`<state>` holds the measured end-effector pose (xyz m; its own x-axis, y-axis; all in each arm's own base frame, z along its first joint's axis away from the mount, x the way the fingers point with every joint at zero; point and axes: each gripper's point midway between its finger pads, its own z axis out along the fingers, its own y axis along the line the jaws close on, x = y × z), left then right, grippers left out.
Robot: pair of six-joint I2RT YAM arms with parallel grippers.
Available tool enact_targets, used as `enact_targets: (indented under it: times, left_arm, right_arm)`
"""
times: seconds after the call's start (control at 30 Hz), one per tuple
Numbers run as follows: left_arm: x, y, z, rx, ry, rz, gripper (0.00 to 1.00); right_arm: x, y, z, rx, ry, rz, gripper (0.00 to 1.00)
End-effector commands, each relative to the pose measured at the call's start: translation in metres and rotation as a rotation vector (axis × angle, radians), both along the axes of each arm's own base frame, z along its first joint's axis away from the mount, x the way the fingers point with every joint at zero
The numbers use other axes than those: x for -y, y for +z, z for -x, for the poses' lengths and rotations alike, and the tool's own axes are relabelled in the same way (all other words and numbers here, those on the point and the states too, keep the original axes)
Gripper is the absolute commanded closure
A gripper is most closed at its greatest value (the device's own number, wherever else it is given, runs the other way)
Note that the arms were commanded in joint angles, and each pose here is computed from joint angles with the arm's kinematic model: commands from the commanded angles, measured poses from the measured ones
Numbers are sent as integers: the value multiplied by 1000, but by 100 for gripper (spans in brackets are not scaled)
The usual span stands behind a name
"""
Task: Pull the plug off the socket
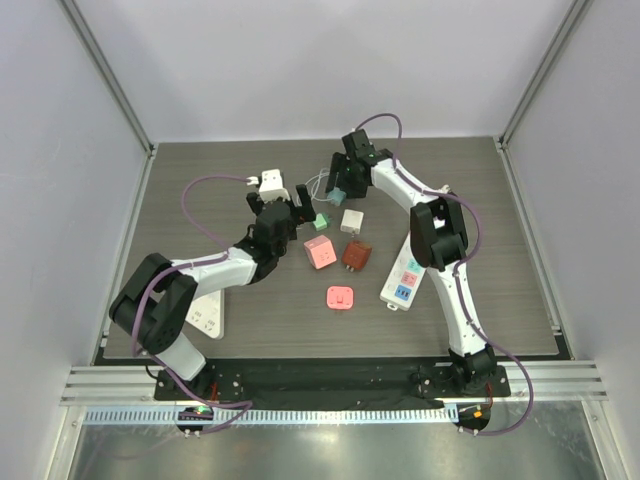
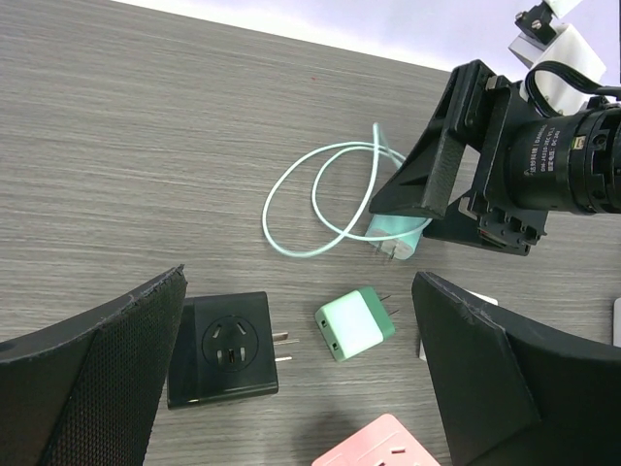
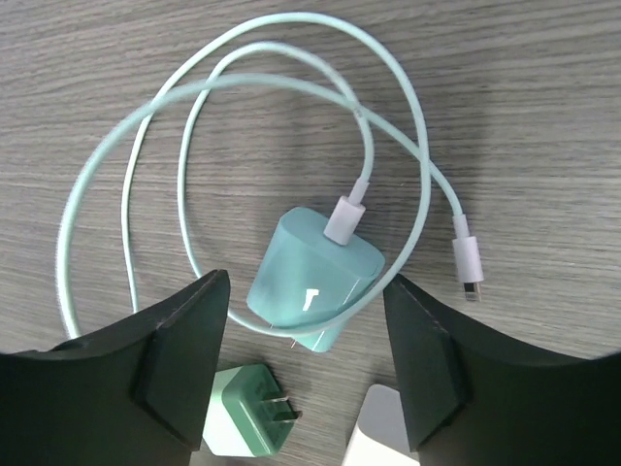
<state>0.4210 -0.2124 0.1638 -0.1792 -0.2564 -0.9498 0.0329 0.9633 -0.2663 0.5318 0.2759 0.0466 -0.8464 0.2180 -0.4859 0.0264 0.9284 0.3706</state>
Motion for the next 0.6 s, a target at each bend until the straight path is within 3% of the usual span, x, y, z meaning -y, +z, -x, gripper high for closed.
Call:
enact_targets:
  times: [0.0,0.37,0.57]
  left_arm:
    - [1,22,-9,44,15,45,0]
    - [1,18,-8,32,17,35,0]
    - [6,29,3,27,-28,101,0]
  right_arm:
    - [-11,28,-9,78,43,-6,29]
    - [1,88,-7,191,45,57,21]
    - [22,141,20,256,33,90,21]
